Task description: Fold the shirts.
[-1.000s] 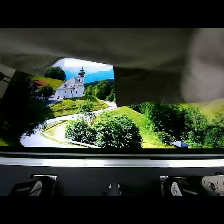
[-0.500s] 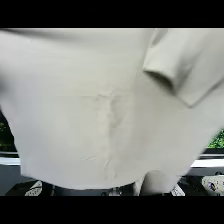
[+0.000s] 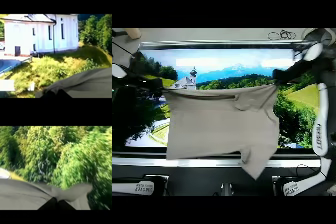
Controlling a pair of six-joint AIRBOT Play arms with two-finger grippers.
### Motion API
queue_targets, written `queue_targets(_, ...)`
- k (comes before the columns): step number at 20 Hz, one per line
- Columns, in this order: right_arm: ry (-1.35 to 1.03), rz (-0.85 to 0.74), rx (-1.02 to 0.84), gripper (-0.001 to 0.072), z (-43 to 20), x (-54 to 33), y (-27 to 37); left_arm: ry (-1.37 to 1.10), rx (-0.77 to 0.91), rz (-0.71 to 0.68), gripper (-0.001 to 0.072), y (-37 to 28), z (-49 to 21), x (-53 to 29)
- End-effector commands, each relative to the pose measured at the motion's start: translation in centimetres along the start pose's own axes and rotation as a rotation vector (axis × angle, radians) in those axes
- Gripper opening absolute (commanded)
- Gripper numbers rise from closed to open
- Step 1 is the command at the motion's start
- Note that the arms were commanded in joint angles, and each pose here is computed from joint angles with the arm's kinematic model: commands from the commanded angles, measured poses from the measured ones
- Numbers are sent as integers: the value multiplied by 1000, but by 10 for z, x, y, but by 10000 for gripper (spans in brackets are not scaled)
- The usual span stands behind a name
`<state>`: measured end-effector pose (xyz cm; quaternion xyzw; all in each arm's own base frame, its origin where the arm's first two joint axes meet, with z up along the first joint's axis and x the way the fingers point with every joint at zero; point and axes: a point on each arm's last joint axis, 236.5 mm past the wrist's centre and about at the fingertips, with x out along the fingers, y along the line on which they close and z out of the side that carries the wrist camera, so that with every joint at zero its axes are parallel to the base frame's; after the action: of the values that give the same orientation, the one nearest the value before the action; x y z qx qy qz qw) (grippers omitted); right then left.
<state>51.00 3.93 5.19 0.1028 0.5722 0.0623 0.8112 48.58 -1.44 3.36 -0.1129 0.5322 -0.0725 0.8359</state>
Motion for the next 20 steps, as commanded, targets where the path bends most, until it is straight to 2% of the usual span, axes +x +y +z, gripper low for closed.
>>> queue_targets(1,-93,6,111,19,31,76,0,37,-38,5,26,20,3,71)
queue_targets(3,-150,8,121,19,45,74,-3,28,-36,6,26,23,13,81)
queue_targets(5,-90,0,114,19,32,56,-5,46,-32,0,26,22,14,69)
queue_targets(7,137,-32,75,19,-24,31,-15,181,1,-23,26,18,-15,48)
queue_targets(11,649,-63,50,18,-153,29,-29,615,-42,-20,25,29,-131,34)
queue_targets(13,673,-58,63,18,-171,52,-33,666,-71,-23,25,32,-161,46)
queue_targets(15,575,-78,111,19,-155,67,-36,632,-94,-35,35,28,-159,57)
queue_targets(16,535,-79,158,89,-146,68,-33,608,-103,-59,216,22,-152,57)
queue_targets(17,505,-70,163,331,-139,64,-30,602,-105,-75,458,18,-145,51)
queue_targets(18,487,-66,149,453,-136,52,-28,594,-96,-78,487,18,-137,38)
queue_targets(20,484,-70,143,491,-138,17,-38,529,-100,-71,489,24,-118,7)
